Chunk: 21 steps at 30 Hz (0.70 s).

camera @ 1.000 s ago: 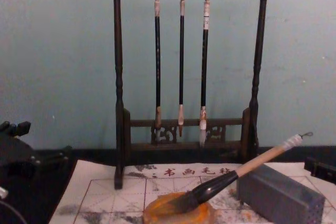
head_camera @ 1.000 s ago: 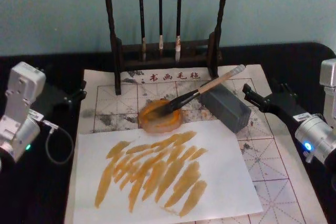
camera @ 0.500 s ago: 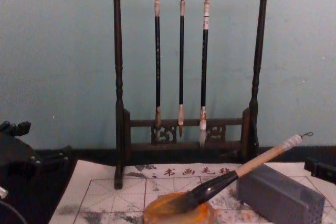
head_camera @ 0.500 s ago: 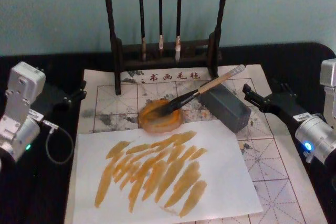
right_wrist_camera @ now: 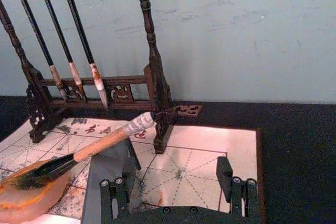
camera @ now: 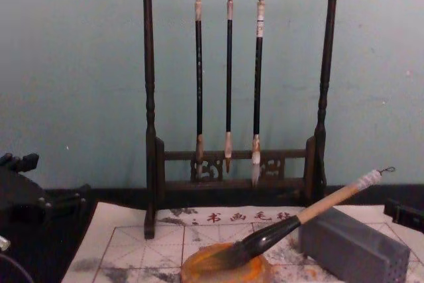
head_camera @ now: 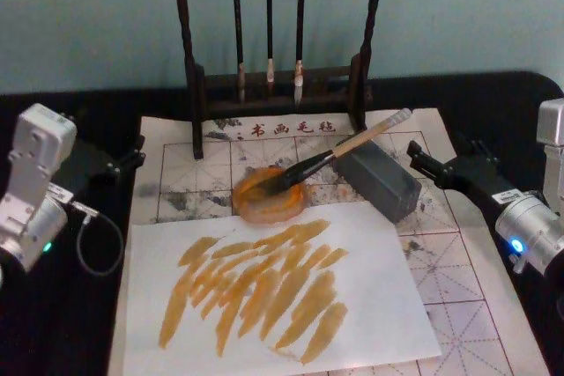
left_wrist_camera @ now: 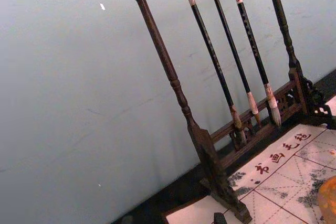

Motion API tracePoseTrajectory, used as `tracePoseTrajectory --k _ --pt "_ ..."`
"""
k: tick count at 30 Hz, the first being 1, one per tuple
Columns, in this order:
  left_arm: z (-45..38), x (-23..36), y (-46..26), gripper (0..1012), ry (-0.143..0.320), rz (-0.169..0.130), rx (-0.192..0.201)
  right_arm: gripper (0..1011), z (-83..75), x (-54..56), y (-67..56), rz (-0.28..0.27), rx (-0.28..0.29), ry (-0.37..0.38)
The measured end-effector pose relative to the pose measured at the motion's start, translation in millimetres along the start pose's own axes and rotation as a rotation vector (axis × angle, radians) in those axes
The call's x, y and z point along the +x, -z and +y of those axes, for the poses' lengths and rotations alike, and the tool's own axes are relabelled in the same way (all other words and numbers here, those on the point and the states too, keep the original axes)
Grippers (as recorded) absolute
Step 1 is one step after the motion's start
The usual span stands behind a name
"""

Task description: Pick up the brush from the inkstone, write on the paper, then place the brush back to its original position.

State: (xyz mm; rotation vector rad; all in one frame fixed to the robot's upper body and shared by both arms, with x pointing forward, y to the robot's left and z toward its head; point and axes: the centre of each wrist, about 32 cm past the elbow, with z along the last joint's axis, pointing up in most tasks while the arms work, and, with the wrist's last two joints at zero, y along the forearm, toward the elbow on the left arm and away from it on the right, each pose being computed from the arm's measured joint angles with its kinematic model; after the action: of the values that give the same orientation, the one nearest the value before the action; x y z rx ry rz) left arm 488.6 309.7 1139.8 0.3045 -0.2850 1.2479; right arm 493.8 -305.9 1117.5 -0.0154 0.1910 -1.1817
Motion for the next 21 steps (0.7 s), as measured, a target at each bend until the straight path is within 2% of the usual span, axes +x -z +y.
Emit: tracePoseTrajectory --k 21 --pt "0.0 0.0 0.0 1001 0.0 0.0 0.0 1003 0.0 0.0 0.0 0.0 0.0 0.0"
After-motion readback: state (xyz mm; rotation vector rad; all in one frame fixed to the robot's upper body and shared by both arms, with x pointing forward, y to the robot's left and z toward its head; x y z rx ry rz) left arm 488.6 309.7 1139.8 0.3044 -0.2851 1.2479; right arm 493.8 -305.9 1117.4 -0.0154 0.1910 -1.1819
